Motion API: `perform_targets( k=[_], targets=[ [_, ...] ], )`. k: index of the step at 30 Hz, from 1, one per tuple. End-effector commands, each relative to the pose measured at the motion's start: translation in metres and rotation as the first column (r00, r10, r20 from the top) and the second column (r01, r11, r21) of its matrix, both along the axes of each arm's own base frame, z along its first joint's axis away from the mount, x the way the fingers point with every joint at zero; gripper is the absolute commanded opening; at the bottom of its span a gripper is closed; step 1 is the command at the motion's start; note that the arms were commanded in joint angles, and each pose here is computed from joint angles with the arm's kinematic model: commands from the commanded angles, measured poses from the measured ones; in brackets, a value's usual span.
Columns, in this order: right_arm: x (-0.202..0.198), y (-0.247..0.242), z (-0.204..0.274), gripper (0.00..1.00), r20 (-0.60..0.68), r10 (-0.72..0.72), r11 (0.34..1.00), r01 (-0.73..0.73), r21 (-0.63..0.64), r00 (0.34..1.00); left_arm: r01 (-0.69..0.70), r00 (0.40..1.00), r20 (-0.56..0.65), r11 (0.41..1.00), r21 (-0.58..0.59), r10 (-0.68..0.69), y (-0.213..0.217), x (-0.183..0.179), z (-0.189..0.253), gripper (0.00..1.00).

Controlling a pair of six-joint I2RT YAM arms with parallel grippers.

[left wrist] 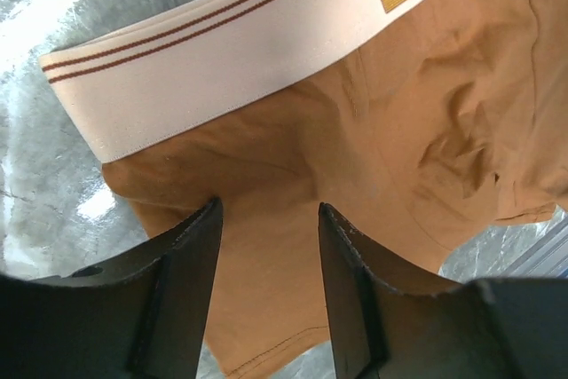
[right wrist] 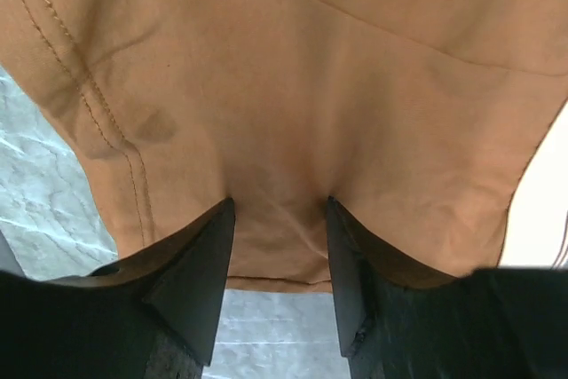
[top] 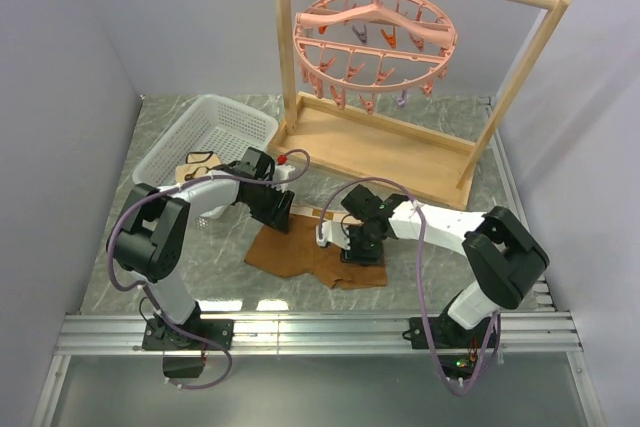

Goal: Clip the underwear to the hanger

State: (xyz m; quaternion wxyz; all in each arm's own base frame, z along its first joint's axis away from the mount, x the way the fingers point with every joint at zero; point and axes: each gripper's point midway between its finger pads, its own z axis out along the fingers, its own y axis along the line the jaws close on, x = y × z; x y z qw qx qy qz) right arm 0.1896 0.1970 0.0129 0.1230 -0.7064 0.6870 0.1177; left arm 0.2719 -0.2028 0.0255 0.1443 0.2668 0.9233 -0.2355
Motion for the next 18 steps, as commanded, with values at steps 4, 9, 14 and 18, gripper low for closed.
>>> perform_targets(
  k=[4, 9, 14, 18],
  targets=[
    [-0.030, -0.011, 0.006, 0.52, -0.116, 0.058, 0.997, -0.062, -0.036, 0.992, 0.075, 0.997, -0.034, 0.997, 0.010, -0.075, 0.001, -0.014, 0.004, 0.55],
    [-0.017, 0.010, 0.049, 0.60, -0.001, 0.041, 0.992, -0.040, 0.118, 0.999, 0.100, 0.991, 0.103, 0.988, -0.121, -0.088, -0.007, -0.007, 0.058, 0.60],
    [0.016, 0.036, 0.142, 0.80, 0.198, -0.145, 0.910, 0.052, 0.411, 0.969, 0.168, 0.899, 0.437, 0.940, -0.297, -0.022, -0.003, -0.018, 0.156, 0.76],
    [0.023, 0.036, 0.203, 0.85, 0.250, -0.280, 0.809, 0.087, 0.581, 0.927, 0.154, 0.836, 0.541, 0.910, -0.386, 0.088, -0.001, -0.023, 0.207, 0.80]
  ],
)
